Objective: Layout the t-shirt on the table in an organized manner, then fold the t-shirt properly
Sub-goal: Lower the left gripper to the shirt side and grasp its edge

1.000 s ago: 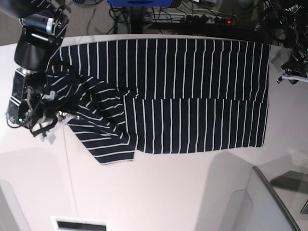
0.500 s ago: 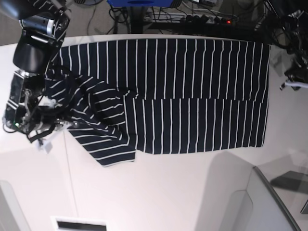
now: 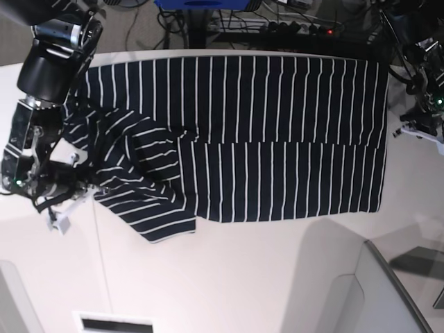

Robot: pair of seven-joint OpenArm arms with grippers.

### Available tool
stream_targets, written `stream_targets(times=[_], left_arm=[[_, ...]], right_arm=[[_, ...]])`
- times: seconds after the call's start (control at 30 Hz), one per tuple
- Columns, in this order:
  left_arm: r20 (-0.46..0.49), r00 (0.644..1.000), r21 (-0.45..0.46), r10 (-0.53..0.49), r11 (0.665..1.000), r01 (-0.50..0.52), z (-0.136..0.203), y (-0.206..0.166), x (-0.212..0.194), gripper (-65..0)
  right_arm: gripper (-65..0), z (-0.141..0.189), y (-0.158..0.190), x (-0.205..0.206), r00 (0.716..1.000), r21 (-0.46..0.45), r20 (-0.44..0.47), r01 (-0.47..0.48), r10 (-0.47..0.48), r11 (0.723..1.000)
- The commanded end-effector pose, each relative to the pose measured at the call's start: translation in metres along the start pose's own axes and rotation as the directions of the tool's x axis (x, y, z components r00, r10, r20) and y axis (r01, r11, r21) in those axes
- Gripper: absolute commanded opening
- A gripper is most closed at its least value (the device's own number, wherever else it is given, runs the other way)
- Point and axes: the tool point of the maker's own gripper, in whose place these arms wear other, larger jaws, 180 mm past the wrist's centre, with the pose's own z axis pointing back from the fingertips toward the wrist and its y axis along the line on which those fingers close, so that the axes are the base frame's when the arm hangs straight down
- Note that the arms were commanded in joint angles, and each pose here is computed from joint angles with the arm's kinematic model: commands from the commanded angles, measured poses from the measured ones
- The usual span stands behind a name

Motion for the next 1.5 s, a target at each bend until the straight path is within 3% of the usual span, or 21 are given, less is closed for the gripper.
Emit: stream_targets(times=[0.0, 0.07, 0.17, 0.37, 0.53, 0.8, 0.83, 0.9, 1.03, 1.17, 1.37, 1.47], left_arm=[[0.076, 0.996, -0.012, -0.040, 0.999, 0.041, 0.001, -0.004, 0.035, -49.2], [0.084, 0.992, -0.037, -0.091, 0.995, 0.094, -0.003, -0.020, 0.045, -36.2], [0.058, 0.995, -0.056, -0.087, 0.994, 0.090, -0.018, -0.030, 0.053, -25.0], [-0.071, 0.997, -0.082, -0.034, 0.996, 0.029, -0.050, -0.046, 0.037, -24.4], [-0.034, 0.996, -0.121, -0.084, 0.989, 0.080, -0.055, -0.070, 0.034, -24.5], [-0.105, 0.993, -0.142, -0.058, 0.989, 0.043, -0.064, -0.086, 0.000, -25.2], [-0.107, 0.993, -0.141, -0.055, 0.989, 0.039, -0.065, -0.086, -0.003, -26.5], [-0.103, 0.993, -0.138, -0.050, 0.990, 0.036, -0.066, -0.084, -0.006, -36.2], [-0.083, 0.995, -0.135, -0.048, 0.990, 0.037, -0.066, -0.082, -0.007, -65.0], [-0.065, 0.996, -0.138, -0.053, 0.989, 0.043, -0.065, -0.084, 0.000, -65.0], [0.047, 0.992, -0.167, -0.116, 0.978, 0.122, -0.044, -0.096, 0.017, -65.0], [0.040, 0.987, -0.175, -0.156, 0.971, 0.161, -0.031, -0.097, 0.016, -65.0]], right_arm=[[-65.0, 0.008, 0.001, 0.018, 0.999, 0.002, 0.052, -0.009, 0.009, 1.000], [-65.0, 0.008, 0.001, 0.018, 0.999, 0.002, 0.052, -0.009, 0.009, 1.000], [-65.0, 0.008, 0.001, 0.018, 0.999, 0.002, 0.050, -0.009, 0.009, 1.000], [-65.0, 0.008, 0.001, 0.017, 0.999, 0.002, 0.049, -0.010, 0.010, 1.000], [-65.0, 0.008, 0.001, 0.018, 0.999, 0.002, 0.050, -0.010, 0.010, 1.000], [-65.0, 0.008, 0.001, 0.018, 0.998, 0.003, 0.055, -0.013, 0.013, 1.000], [-65.0, 0.008, 0.001, 0.018, 0.998, 0.003, 0.055, -0.013, 0.013, 1.000], [-65.0, 0.007, 0.000, 0.016, 0.999, 0.002, 0.052, -0.012, 0.012, 1.000], [-65.0, 0.006, -0.001, 0.013, 0.999, 0.001, 0.046, -0.010, 0.010, 1.000], [-65.0, 0.005, -0.001, 0.012, 0.999, 0.001, 0.043, -0.009, 0.009, 1.000], [-65.0, 0.005, -0.001, 0.011, 0.999, 0.002, 0.040, -0.008, 0.008, 1.000], [-65.0, 0.005, -0.001, 0.011, 0.999, 0.002, 0.040, -0.008, 0.008, 1.000]])
